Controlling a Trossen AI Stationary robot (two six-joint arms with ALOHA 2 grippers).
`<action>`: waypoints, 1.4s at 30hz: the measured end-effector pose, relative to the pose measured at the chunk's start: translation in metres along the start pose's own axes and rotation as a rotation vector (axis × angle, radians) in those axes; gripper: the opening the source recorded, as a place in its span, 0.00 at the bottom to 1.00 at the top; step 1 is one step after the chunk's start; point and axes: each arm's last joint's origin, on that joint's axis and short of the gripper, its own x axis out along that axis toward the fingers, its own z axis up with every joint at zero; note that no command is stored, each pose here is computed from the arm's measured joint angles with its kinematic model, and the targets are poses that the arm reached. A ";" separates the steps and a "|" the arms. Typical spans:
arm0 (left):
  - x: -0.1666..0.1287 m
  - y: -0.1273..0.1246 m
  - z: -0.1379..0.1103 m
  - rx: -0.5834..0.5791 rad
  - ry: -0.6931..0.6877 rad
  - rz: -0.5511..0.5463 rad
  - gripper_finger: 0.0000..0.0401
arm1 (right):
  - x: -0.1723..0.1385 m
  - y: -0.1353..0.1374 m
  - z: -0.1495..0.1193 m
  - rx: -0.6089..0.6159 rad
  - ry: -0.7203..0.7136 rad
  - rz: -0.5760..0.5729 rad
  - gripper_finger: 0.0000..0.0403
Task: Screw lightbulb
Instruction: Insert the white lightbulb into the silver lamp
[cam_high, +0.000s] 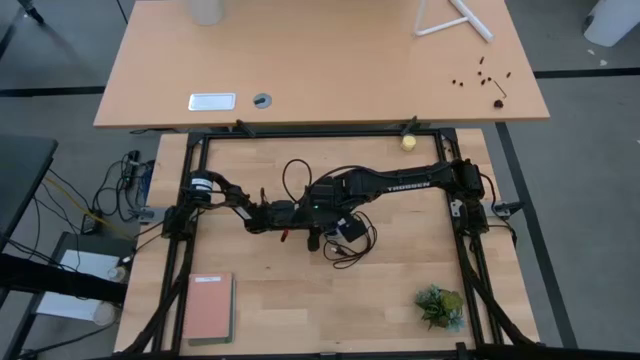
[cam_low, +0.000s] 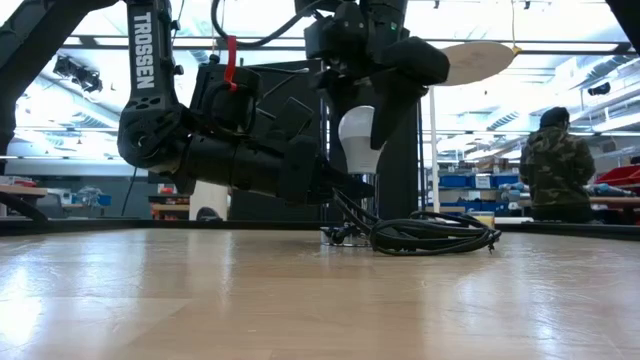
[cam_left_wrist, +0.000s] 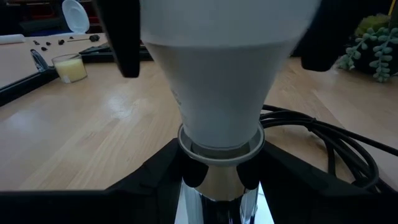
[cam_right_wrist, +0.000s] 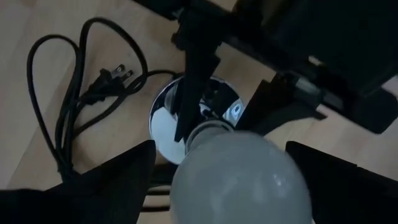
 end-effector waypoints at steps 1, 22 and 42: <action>0.000 0.000 0.000 0.000 0.000 0.000 0.47 | 0.000 0.000 0.001 -0.002 -0.006 -0.004 0.91; 0.000 0.000 0.000 0.000 0.001 0.000 0.47 | 0.001 -0.004 0.003 0.140 -0.069 0.006 0.61; 0.000 0.000 0.000 -0.010 0.001 -0.003 0.47 | 0.016 -0.007 0.002 1.240 -0.125 -0.116 0.58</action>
